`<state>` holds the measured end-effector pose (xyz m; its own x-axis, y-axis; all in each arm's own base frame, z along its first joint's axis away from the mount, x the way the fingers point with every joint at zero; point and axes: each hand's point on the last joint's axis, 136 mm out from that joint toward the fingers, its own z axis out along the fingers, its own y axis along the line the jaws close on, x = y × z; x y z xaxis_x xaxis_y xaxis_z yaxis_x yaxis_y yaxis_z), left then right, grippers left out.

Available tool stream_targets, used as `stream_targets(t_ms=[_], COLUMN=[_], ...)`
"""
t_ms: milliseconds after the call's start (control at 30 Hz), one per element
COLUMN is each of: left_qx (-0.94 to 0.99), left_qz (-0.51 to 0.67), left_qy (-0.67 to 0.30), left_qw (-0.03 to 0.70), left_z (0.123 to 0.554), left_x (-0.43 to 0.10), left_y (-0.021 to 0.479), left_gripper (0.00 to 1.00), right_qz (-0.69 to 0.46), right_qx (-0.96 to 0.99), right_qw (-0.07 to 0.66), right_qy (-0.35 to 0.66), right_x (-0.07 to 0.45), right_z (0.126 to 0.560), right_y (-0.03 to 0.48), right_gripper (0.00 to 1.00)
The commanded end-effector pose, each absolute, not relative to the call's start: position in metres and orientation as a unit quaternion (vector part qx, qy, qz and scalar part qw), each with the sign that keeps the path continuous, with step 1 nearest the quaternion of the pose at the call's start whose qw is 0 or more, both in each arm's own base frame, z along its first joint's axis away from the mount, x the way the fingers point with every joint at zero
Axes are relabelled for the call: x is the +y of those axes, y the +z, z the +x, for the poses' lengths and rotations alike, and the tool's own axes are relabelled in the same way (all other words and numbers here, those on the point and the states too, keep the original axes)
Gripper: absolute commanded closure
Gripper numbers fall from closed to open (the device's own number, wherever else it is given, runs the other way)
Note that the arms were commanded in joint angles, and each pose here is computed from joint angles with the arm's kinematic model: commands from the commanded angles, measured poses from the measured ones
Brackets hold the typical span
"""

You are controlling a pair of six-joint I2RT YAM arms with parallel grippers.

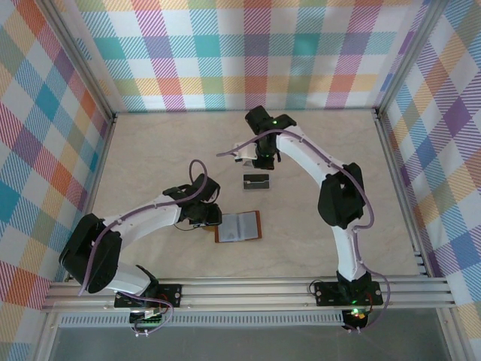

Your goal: Take the credit cards out of the card holder

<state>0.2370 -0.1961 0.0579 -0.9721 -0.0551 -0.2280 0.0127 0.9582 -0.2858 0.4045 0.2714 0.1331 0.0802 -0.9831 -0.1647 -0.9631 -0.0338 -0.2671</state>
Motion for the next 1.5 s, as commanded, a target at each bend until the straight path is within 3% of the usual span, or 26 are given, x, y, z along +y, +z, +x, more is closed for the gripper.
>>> stream_targets(t_ms=[0,367,767,833,933,1100,1467], left_qx=[0.984,0.987,0.987,0.987,0.987,0.989,0.987], left_qz=[-0.017,-0.021,-0.022,-0.022,-0.023,-0.022,-0.024], left_qy=[-0.135,-0.126,-0.122,-0.122,-0.121,-0.114,-0.120], left_qw=[0.117,0.101,0.099,0.100,0.103,0.095,0.100], left_z=[0.241,0.239,0.236,0.236,0.235,0.233,0.234], left_x=[-0.194,-0.193,-0.191,-0.190,-0.188,-0.186,-0.188], left_y=[0.059,0.050,0.048,0.049,0.050,0.048,0.050], left_gripper=[0.73,0.73,0.74,0.74,0.74,0.74,0.74], right_qz=[-0.735,-0.745,-0.746,-0.749,-0.740,-0.723,-0.713], right_qx=[0.664,0.659,0.664,0.661,0.670,0.681,0.678], right_qw=[0.132,0.099,0.034,0.031,0.059,0.109,0.164], right_qy=[-0.035,-0.016,0.033,0.036,0.013,-0.043,-0.067], right_x=[0.265,0.270,0.268,0.270,0.275,0.277,0.279], right_z=[0.404,0.407,0.371,0.368,0.384,0.417,0.427], right_y=[0.129,0.096,0.082,0.082,0.082,0.088,0.115], right_gripper=[1.00,1.00,1.00,0.94,0.85,0.84,0.75])
